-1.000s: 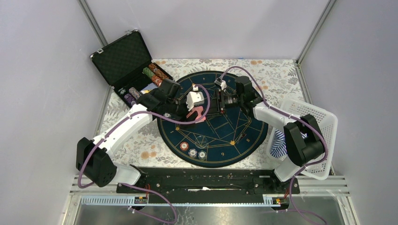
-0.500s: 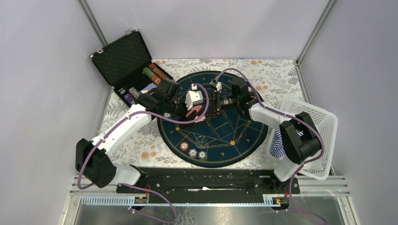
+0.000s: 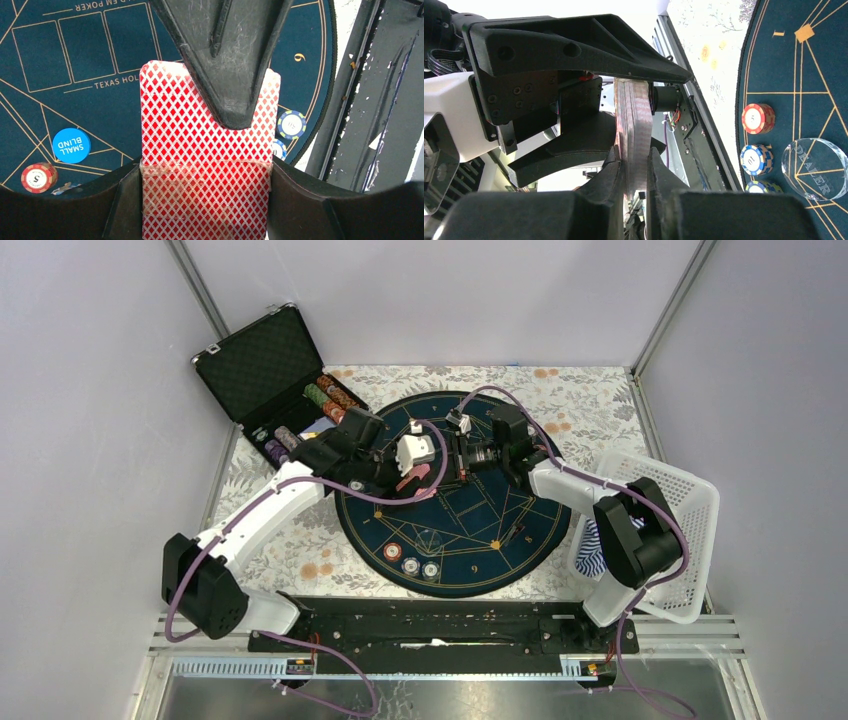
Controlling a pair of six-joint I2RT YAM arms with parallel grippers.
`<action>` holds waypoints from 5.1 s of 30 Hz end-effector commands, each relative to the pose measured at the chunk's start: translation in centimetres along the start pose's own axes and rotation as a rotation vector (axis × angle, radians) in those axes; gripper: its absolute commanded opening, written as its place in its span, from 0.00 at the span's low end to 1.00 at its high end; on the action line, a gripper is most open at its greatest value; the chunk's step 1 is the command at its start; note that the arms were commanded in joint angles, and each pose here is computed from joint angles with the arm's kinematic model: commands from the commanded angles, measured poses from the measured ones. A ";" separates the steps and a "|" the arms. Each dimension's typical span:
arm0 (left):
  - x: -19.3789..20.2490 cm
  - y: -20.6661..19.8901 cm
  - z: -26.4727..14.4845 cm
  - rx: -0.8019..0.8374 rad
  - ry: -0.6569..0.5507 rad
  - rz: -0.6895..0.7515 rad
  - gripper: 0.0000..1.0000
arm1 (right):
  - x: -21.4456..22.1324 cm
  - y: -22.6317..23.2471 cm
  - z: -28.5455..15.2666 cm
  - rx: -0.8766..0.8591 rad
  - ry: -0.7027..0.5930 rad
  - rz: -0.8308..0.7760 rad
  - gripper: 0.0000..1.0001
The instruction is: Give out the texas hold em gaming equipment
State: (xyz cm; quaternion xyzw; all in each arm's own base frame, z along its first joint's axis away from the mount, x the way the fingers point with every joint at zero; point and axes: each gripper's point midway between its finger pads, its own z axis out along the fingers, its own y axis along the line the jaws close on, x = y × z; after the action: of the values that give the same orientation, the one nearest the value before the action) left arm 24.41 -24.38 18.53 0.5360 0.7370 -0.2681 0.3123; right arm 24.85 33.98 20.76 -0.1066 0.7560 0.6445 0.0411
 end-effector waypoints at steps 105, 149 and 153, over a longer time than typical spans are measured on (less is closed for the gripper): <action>-0.8 1.1 -1.5 -0.033 -0.050 0.032 0.00 | -1.6 -1.0 -0.6 0.106 -0.021 -0.091 0.24; -0.6 1.7 -2.8 -0.041 -0.078 0.008 0.00 | -2.6 -0.9 0.1 0.121 -0.029 -0.106 0.19; -0.6 1.7 -2.8 -0.039 -0.079 0.007 0.00 | -2.8 -0.7 -0.3 0.118 -0.034 -0.108 0.19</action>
State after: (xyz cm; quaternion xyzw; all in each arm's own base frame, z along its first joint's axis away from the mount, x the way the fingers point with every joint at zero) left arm 25.43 -21.45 17.69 0.5095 0.7633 -0.2590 0.3012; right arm 27.41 34.58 19.49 -0.1259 0.7862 0.6010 0.0699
